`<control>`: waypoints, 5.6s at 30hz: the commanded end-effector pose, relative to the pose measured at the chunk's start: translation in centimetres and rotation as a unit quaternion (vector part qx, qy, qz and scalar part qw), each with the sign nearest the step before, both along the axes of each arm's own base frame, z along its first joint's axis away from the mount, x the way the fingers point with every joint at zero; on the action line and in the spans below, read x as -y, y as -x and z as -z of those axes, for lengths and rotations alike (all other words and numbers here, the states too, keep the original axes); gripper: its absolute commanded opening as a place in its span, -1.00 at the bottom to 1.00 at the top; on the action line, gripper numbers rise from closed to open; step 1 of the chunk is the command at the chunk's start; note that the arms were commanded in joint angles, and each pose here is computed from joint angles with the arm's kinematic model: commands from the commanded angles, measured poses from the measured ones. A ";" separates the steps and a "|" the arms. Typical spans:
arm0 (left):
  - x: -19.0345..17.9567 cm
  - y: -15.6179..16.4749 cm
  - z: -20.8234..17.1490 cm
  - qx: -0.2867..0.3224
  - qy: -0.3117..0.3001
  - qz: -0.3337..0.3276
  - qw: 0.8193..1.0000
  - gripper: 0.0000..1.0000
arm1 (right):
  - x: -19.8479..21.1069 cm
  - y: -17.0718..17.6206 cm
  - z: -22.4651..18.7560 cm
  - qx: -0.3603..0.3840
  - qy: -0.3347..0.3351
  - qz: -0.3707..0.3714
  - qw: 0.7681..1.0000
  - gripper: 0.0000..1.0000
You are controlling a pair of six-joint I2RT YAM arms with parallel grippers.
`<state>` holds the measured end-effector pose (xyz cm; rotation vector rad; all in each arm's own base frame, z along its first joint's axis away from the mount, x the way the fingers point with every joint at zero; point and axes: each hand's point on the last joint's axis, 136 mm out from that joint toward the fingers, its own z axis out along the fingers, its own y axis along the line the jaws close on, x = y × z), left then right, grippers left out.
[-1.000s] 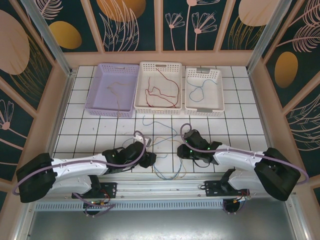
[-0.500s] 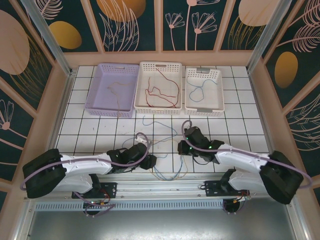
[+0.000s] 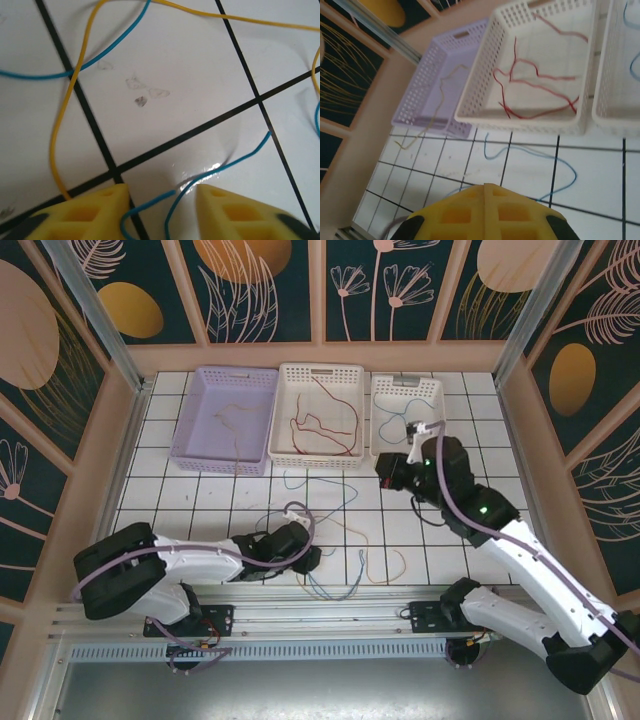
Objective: Untangle the cables
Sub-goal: Pick up the cables from the bottom-center of the table, then untie the cable, then place the cable into the container, then move the cable to the center of the table.
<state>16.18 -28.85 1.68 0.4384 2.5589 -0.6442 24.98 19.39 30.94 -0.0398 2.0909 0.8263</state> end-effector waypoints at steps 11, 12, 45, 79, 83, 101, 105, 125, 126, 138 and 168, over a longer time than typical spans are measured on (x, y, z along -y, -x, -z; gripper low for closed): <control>3.8 -1.4 -1.9 0.024 0.018 0.025 0.999 -1.00 | -0.2 3.0 6.4 -0.066 0.020 -0.054 0.996 -0.91; 3.9 -1.9 -3.0 0.037 0.021 0.022 0.999 -1.00 | 0.0 3.5 7.8 -0.078 0.022 -0.055 0.995 -0.92; 2.7 -7.2 -42.8 0.320 0.263 -0.094 0.905 -1.00 | -6.3 8.9 10.4 0.050 -0.173 -0.173 0.968 0.45; -1.2 -7.2 -49.4 0.368 0.292 -0.150 0.870 -1.00 | -16.0 8.0 14.7 0.154 -0.027 -0.160 0.975 -1.00; -1.6 -7.5 -51.7 0.396 0.278 -0.150 0.862 -1.00 | -11.9 8.2 17.0 0.125 -0.030 -0.120 0.984 -1.00; 8.4 -11.0 -58.3 0.412 0.328 -0.074 0.847 -1.00 | -3.0 9.8 10.1 0.210 -0.136 -0.066 0.966 0.40; 9.9 -11.4 -57.5 0.396 0.341 -0.067 0.850 -1.00 | -2.3 8.7 8.4 0.248 -0.123 -0.039 0.960 0.51; 14.7 -12.0 -56.1 0.352 0.376 -0.033 0.856 -1.00 | -6.3 2.1 5.5 0.291 -0.115 -0.020 0.949 0.58; 14.8 -12.0 -56.0 0.350 0.377 -0.032 0.857 -1.00 | -6.4 1.6 5.6 0.289 -0.113 -0.015 0.950 0.57; 14.7 -11.3 -56.5 0.343 0.395 -0.022 0.852 -1.00 | -8.4 -1.6 8.0 0.254 -0.117 -0.027 0.960 -0.21; 18.7 -15.1 -58.0 0.430 0.421 0.049 0.797 -1.00 | -0.1 5.8 15.9 0.157 -0.087 0.058 0.982 -1.00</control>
